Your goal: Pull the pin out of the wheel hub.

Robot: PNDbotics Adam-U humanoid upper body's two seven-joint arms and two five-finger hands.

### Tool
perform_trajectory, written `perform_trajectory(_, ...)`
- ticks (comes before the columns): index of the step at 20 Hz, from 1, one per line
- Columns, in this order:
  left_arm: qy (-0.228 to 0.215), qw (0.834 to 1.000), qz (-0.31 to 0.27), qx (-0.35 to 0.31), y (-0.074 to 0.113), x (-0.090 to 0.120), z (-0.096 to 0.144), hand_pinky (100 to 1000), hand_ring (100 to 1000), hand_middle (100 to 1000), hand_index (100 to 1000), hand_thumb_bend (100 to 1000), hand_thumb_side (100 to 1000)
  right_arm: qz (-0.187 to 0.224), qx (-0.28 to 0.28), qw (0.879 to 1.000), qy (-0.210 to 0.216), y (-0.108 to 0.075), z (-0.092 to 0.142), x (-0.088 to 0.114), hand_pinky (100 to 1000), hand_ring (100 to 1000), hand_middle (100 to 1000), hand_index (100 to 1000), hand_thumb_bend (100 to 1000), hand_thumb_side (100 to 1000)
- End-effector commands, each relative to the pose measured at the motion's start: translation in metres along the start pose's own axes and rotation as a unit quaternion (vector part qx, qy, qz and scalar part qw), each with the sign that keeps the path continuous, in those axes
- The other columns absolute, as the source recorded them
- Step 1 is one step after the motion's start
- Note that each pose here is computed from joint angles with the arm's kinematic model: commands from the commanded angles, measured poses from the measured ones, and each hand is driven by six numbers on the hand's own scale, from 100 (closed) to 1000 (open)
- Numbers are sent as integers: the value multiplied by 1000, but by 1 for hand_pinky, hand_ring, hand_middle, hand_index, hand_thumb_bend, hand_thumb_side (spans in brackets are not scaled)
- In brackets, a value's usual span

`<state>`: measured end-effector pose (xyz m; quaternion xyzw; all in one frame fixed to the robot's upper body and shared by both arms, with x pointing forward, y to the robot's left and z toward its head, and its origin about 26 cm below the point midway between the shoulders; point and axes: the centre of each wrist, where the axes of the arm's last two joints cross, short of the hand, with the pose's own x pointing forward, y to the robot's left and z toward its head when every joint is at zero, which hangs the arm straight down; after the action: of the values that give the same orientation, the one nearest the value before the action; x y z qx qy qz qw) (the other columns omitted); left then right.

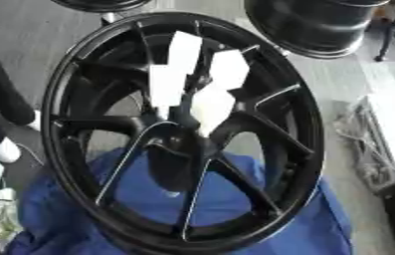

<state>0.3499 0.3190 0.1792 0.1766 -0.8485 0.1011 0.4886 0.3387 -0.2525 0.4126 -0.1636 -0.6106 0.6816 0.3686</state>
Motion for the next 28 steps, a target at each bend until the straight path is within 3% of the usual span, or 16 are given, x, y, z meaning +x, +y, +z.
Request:
perform_trajectory(1, -19, 1000, -12, -6, 4, 9, -6, 672, 710, 600, 688, 128, 833, 10, 10, 1000, 2, -4, 0, 4, 842, 773, 765, 820, 338, 529)
perform_trajectory(13, -17, 1000, -12, -11, 3, 9, -5, 673, 712, 601, 687, 125, 835, 1, 53, 998, -15, 10, -18, 14, 836, 772, 763, 827, 362, 524)
perform_trajectory(28, -16, 1000, -11, -15, 1, 9, -5, 674, 714, 602, 687, 122, 837, 2, 69, 998, 8, 17, -37, 9, 829, 776, 770, 851, 455, 477)
